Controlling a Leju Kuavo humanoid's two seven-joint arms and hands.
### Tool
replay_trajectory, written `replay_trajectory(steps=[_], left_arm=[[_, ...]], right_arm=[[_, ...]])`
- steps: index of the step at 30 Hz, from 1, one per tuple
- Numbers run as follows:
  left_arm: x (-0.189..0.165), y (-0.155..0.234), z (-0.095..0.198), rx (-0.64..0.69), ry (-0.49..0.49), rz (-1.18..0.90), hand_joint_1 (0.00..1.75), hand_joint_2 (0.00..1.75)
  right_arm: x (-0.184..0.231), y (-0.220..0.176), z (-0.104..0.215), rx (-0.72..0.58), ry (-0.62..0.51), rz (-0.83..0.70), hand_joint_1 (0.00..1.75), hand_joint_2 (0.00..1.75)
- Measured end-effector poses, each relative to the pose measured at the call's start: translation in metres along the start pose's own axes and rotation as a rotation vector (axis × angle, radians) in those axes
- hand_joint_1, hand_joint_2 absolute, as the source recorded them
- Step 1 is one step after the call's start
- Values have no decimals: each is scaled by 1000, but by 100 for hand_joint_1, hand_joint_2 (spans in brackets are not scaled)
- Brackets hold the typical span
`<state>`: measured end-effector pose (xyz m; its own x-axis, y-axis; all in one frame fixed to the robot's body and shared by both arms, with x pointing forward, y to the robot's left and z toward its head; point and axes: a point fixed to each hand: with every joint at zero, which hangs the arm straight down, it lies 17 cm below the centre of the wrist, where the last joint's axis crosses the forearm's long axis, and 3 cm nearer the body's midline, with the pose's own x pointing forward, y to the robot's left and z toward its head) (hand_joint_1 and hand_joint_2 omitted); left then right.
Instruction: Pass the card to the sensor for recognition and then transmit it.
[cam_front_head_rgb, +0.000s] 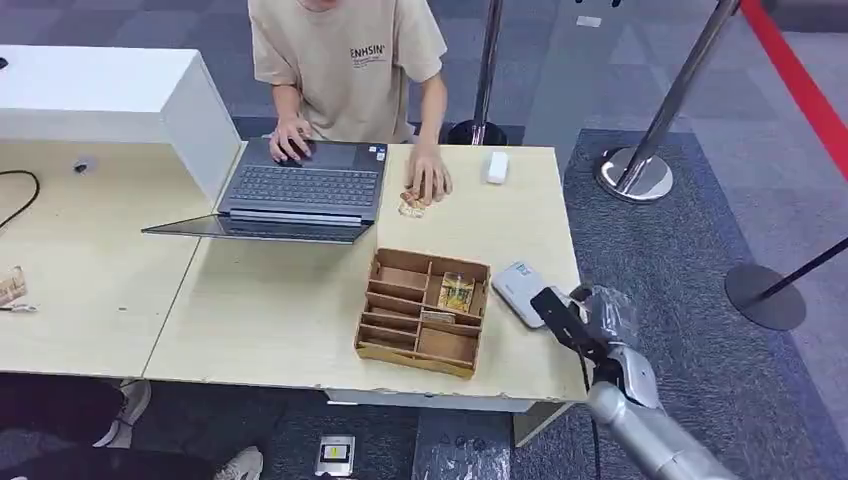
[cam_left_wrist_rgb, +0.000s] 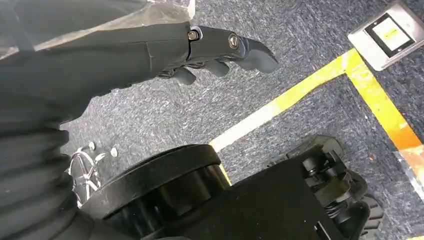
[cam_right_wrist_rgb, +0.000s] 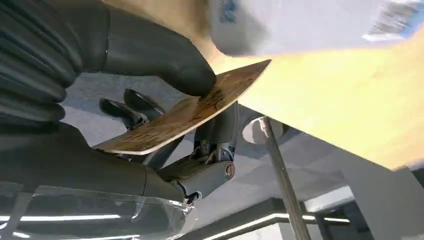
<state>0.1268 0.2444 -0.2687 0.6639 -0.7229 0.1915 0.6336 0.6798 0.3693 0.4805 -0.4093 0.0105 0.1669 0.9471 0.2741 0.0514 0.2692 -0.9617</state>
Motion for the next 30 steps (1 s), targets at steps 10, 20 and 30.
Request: replay_trajectory(steps=[10,20,30], left_arm=[[-1,-4,1,-18,11,-2,0,175],[-1,-6,1,-26,10,-9,0,175],[-1,-7,1,-29,4,-21,0,175]], right_arm=[[-7,29,20,37,15,78,175,175],[-9,34,23,41,22,105,175,175],[1,26,22,6,-20,120,175,175]])
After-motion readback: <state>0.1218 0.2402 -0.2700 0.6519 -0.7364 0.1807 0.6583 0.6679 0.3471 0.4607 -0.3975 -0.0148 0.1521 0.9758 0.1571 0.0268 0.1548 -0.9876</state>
